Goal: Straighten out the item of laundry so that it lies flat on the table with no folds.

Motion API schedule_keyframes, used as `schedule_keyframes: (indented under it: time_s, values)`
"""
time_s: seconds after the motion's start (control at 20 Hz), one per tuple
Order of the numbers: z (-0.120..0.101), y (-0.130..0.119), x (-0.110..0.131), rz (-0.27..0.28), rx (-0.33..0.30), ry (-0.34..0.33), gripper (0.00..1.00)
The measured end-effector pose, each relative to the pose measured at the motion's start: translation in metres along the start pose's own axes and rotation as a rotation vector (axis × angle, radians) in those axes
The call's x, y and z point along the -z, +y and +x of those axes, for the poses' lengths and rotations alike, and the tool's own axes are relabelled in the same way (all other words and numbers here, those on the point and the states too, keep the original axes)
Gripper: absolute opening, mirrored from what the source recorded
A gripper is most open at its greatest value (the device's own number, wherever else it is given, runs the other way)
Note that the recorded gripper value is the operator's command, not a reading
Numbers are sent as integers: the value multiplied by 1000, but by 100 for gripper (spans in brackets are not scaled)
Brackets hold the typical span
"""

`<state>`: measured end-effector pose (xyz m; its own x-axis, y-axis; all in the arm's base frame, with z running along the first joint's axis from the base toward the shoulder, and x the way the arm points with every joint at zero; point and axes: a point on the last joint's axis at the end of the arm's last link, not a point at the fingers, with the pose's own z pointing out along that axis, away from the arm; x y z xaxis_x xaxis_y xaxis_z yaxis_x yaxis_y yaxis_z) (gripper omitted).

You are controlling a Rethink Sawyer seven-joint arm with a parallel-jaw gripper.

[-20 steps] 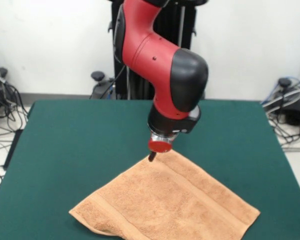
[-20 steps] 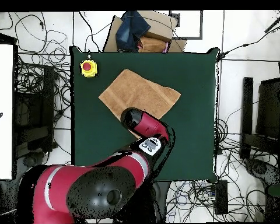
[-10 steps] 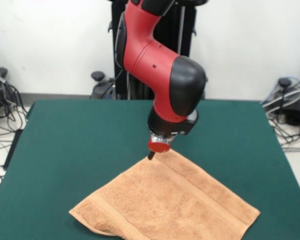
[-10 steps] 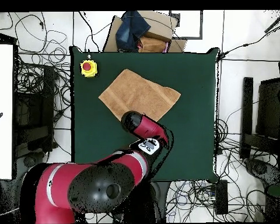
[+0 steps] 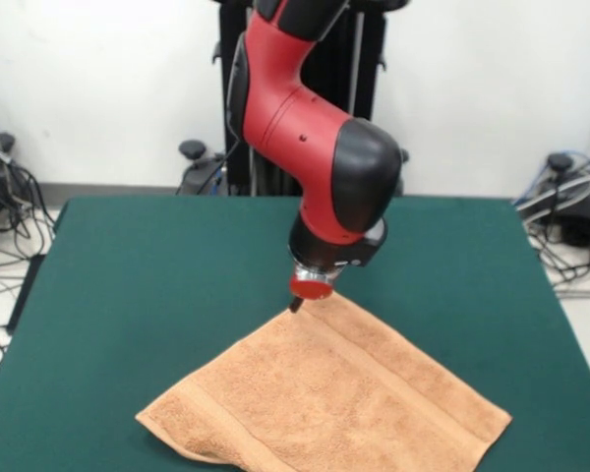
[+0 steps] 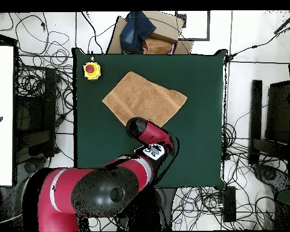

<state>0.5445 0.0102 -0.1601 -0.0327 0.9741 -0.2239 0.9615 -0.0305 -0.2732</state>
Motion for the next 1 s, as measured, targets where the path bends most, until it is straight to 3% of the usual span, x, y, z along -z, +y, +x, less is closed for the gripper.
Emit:
schedule_keyframes:
  time_s: [0.5, 1.0]
  values:
    - [30, -5, 2, -5, 55, -19, 100]
    - [34, -8, -2, 1, 59, -21, 100]
